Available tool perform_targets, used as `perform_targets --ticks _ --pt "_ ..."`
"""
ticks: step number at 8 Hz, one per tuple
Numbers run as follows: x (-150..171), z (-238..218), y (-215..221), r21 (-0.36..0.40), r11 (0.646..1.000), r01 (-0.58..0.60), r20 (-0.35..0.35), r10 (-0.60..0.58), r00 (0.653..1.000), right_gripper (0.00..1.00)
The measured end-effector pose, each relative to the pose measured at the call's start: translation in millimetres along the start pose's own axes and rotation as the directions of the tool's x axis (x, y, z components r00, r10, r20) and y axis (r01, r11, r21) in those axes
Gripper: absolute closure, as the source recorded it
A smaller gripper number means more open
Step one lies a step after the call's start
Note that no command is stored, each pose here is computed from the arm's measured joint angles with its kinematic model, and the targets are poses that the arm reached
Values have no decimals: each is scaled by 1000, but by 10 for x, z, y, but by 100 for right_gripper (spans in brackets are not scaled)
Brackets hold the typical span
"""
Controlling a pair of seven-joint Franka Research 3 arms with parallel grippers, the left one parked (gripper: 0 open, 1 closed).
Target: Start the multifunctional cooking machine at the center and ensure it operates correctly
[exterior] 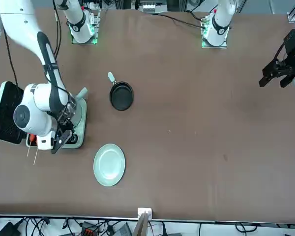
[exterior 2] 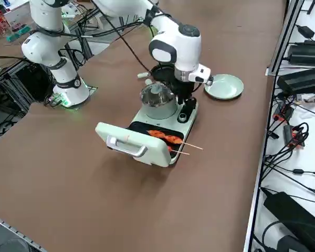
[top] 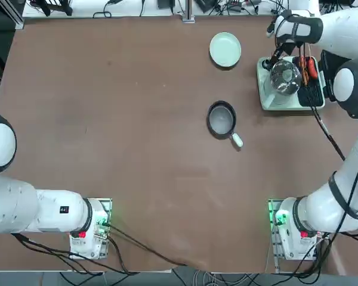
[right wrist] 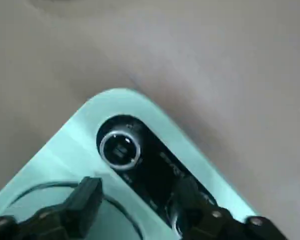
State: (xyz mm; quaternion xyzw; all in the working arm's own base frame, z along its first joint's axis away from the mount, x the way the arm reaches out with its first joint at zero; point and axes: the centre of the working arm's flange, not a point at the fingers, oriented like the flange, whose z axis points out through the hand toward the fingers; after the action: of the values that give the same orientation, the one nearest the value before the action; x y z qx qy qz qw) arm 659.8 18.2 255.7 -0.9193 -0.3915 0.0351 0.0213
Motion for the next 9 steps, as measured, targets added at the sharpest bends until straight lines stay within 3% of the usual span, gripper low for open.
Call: perform_targets --ticks 1,6,9 --pt "41 -142 17 12 1000 -4 17 4 1000 0" --pt "98 -1404 254 6 1000 -29 4 29 1000 0" --pt "28 -1664 317 10 994 -109 8 109 994 0"
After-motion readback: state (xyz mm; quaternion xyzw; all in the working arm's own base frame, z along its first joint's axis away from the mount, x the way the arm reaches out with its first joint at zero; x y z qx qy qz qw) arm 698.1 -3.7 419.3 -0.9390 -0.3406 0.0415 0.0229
